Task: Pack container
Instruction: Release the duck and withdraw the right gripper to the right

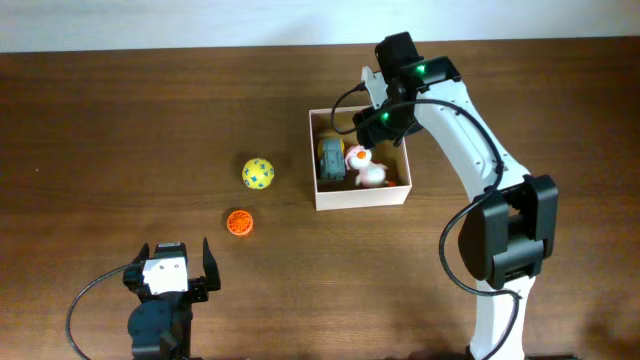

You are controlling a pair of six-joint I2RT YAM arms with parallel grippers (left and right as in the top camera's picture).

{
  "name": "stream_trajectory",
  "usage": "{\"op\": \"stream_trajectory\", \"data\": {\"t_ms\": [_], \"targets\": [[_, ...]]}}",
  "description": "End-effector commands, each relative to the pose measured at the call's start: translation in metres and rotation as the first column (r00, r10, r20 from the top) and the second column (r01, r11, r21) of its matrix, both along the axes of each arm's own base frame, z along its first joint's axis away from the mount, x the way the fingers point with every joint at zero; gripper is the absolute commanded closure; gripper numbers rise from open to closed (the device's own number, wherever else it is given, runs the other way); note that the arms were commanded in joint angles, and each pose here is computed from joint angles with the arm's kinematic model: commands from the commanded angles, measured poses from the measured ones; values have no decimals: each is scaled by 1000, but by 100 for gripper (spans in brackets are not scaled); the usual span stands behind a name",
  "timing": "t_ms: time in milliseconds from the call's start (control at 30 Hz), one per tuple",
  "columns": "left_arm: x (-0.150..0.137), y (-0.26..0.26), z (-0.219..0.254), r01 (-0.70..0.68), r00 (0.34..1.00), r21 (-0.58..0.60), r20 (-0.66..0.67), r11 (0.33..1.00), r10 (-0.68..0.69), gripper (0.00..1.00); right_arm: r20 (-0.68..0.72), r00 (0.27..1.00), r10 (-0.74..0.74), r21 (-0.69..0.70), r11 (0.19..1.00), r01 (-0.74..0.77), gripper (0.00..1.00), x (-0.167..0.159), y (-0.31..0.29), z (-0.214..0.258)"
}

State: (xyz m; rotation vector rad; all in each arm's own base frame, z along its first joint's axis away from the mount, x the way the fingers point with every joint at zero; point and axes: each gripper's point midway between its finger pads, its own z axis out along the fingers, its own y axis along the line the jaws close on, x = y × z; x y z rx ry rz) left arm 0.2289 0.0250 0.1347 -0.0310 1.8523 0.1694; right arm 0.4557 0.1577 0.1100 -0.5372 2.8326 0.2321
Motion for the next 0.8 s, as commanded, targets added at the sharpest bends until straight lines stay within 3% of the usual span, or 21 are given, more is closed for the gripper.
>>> {"op": "stream_trajectory", "data": {"t_ms": [0, 167, 267, 300, 433, 567, 767], "targets": [[0, -2, 1, 14, 1000, 12, 7, 1000, -14, 1, 84, 996, 8, 74, 997, -14, 23, 16, 14, 39], [0, -2, 1, 14, 1000, 12, 7, 1000, -14, 1, 218, 974, -64, 94, 995, 44, 17, 37, 1, 108], [0, -2, 1, 14, 1000, 12, 7, 1000, -14, 1, 288, 941, -177, 76, 984, 162, 1, 51, -37, 136], [0, -2, 1, 14, 1000, 12, 7, 1000, -14, 1, 295, 925, -238, 66, 971, 229, 1, 56, -58, 138], [0, -2, 1, 14, 1000, 12, 7, 1000, -14, 1, 256, 886, -387, 66, 921, 383, 1, 61, -111, 125], [0, -2, 1, 14, 1000, 12, 7, 1000, -14, 1, 198, 802, -564, 31, 821, 569, 1, 57, -171, 96], [0, -2, 1, 14, 1000, 12, 7, 1000, -14, 1, 122, 751, -649, -3, 756, 654, 1, 47, -201, 55]]}}
